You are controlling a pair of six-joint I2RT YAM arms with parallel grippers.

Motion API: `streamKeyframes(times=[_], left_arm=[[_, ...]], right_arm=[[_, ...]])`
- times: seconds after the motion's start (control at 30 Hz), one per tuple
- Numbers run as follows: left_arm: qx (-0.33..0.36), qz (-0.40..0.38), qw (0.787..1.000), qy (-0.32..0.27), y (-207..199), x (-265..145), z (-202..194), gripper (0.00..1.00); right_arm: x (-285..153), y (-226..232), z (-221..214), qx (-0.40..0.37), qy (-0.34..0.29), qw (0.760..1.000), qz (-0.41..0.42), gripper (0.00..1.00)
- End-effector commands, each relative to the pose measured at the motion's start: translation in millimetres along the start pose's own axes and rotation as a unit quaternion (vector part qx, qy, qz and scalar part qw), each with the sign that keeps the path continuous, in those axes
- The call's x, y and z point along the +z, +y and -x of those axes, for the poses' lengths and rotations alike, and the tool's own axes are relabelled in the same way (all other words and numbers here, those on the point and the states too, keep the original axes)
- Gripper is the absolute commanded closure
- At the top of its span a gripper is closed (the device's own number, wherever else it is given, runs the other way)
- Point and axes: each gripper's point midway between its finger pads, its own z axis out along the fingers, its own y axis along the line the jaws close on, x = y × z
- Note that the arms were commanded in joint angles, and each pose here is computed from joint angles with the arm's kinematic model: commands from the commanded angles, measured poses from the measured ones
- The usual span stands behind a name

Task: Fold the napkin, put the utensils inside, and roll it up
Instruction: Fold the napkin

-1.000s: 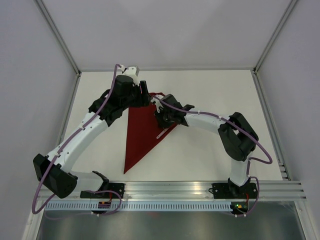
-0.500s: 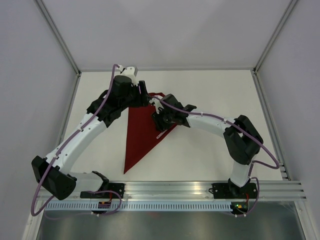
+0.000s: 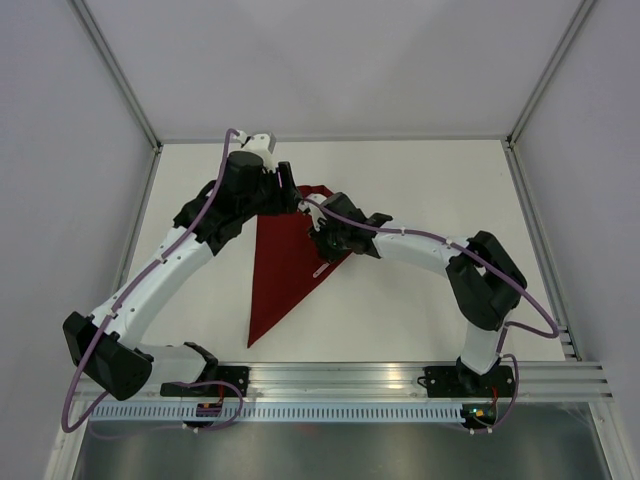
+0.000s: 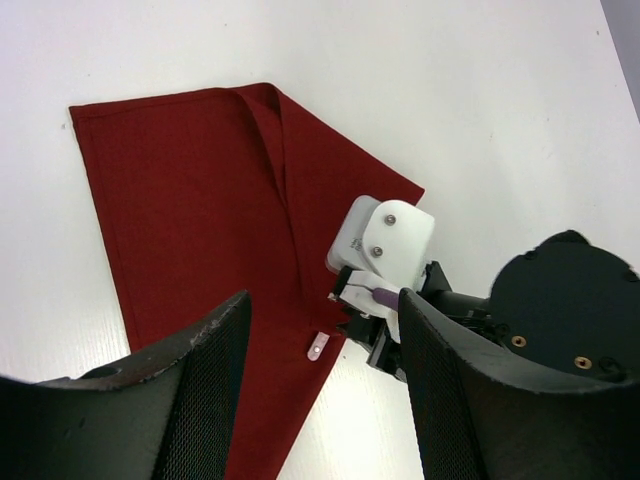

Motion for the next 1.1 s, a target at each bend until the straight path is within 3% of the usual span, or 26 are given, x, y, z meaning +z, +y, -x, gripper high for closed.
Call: streamKeyframes(times=[0.0, 0.47, 0.63, 0.83, 1.07], left_arm=[[-0.021, -0.018, 1.0, -0.006, -7.8, -5.6, 2.9, 0.34], [-0.017, -0.019, 1.0, 0.0, -8.2, -0.6, 0.1, 0.34], [-0.016, -0.017, 1.0, -0.003, -7.7, -2.6, 2.0, 0.34], [-0.012, -0.021, 0.998, -0.049, -11.2, -27.7, 45.3, 0.33], [-0.013, -0.024, 0.992, -0.125, -12.1, -90.1, 102.6, 0.3]], right_arm=[[12.3, -2.0, -9.0, -0.007, 0.018, 1.0, -0.008, 0.73], [27.9, 5.3, -35.8, -0.016, 0.064, 0.998, 0.009, 0.76], [25.9, 4.8, -27.7, -0.016, 0.056, 0.998, 0.006, 0.76], [10.2, 3.8, -2.7, -0.041, 0.022, 0.999, -0.001, 0.76], [-13.8, 30.6, 28.0, -0.106, -0.028, 0.994, -0.001, 0.71]])
